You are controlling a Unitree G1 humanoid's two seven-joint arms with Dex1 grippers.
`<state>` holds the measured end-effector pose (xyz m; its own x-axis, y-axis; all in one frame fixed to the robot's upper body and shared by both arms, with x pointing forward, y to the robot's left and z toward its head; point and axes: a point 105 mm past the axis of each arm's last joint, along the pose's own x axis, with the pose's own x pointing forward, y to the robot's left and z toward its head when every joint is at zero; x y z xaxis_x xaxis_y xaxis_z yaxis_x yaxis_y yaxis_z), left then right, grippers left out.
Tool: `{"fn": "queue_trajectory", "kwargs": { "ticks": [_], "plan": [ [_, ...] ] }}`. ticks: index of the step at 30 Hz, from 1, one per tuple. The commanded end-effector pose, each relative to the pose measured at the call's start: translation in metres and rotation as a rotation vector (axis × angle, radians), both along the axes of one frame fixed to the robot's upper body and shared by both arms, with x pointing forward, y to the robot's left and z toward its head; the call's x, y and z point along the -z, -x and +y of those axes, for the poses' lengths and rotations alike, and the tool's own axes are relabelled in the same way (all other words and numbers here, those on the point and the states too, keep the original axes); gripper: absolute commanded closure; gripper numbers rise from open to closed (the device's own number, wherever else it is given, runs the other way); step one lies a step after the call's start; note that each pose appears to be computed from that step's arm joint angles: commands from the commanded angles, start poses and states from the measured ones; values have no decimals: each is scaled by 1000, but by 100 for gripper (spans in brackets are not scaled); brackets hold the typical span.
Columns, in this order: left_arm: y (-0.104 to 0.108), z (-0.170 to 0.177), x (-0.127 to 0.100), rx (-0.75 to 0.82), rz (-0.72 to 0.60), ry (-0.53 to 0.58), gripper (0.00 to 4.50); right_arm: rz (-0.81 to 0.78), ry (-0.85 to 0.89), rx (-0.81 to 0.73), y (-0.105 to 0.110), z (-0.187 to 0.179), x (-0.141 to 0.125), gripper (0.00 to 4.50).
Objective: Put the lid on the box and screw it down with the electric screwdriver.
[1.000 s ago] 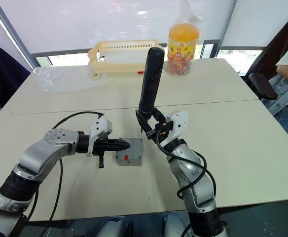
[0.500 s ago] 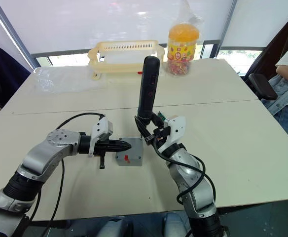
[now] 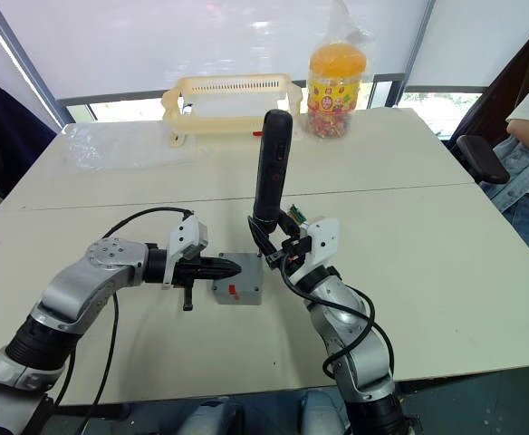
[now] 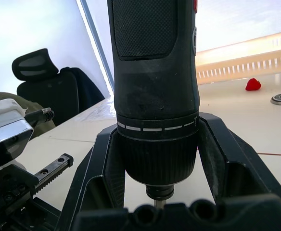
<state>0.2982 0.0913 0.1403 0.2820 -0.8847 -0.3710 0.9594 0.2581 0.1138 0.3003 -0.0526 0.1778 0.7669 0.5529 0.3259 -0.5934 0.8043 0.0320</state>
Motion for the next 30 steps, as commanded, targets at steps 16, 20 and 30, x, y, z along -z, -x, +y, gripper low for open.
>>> {"fn": "queue_trajectory", "kwargs": {
  "ticks": [16,20,30],
  "plan": [
    [4,-3,6,5,8,-22,446,-132,-38,-22,7,5,-33,278],
    [3,-4,6,2,4,-22,446,-122,-37,-24,7,5,-29,278],
    [4,-1,7,-6,3,-29,446,-110,-35,-25,6,4,-25,278]
  ]
}}
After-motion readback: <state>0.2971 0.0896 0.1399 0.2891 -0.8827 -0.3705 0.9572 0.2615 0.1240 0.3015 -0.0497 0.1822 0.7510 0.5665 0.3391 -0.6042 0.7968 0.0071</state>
